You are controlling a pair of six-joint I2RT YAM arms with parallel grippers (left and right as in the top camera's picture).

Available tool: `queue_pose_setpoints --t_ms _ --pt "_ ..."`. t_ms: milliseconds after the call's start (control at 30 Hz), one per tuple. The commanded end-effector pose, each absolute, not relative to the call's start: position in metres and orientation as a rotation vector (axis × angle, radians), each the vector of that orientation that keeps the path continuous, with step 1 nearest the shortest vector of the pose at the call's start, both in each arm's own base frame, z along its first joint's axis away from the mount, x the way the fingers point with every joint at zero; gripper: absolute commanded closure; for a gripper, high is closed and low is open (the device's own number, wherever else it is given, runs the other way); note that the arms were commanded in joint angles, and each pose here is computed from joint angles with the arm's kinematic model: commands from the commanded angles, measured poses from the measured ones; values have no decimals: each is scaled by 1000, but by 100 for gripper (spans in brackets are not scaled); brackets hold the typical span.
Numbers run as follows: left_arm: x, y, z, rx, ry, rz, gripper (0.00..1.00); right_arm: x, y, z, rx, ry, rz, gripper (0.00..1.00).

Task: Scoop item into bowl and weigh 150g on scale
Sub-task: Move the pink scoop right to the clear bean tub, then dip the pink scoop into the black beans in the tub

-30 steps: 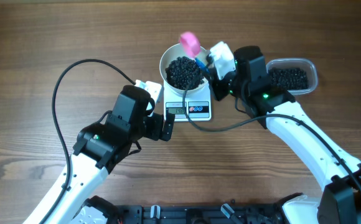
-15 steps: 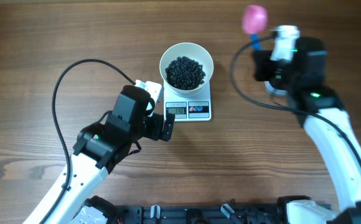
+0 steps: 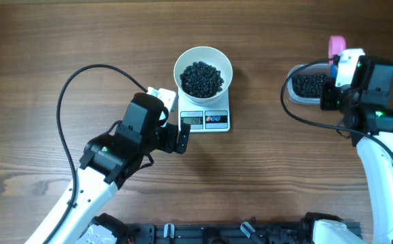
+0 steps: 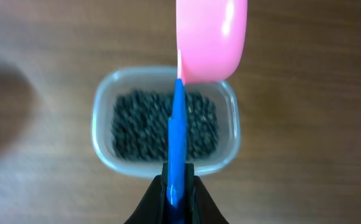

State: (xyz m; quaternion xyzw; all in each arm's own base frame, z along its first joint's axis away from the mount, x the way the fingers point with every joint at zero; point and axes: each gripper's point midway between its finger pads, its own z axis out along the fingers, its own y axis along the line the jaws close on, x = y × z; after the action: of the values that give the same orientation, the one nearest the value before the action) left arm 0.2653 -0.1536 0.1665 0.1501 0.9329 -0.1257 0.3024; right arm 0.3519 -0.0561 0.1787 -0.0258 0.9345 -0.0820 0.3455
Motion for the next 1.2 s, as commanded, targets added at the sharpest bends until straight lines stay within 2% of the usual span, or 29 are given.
queue_pose_setpoints --t_ms 0,333,467,833,1167 --pt "266 -155 168 424 2460 -322 0 343 -62 180 -151 2451 -298 96" --pt "266 -155 168 424 2460 -322 0 331 -51 168 -190 2517 -214 96" --pt "266 -155 168 424 2460 -322 0 329 -39 164 -304 2523 -154 96" --pt "266 -155 168 424 2461 -322 0 336 -41 134 -310 2608 -130 96" --pt "266 -155 168 424 2460 -322 0 337 -40 131 -309 2612 -105 96"
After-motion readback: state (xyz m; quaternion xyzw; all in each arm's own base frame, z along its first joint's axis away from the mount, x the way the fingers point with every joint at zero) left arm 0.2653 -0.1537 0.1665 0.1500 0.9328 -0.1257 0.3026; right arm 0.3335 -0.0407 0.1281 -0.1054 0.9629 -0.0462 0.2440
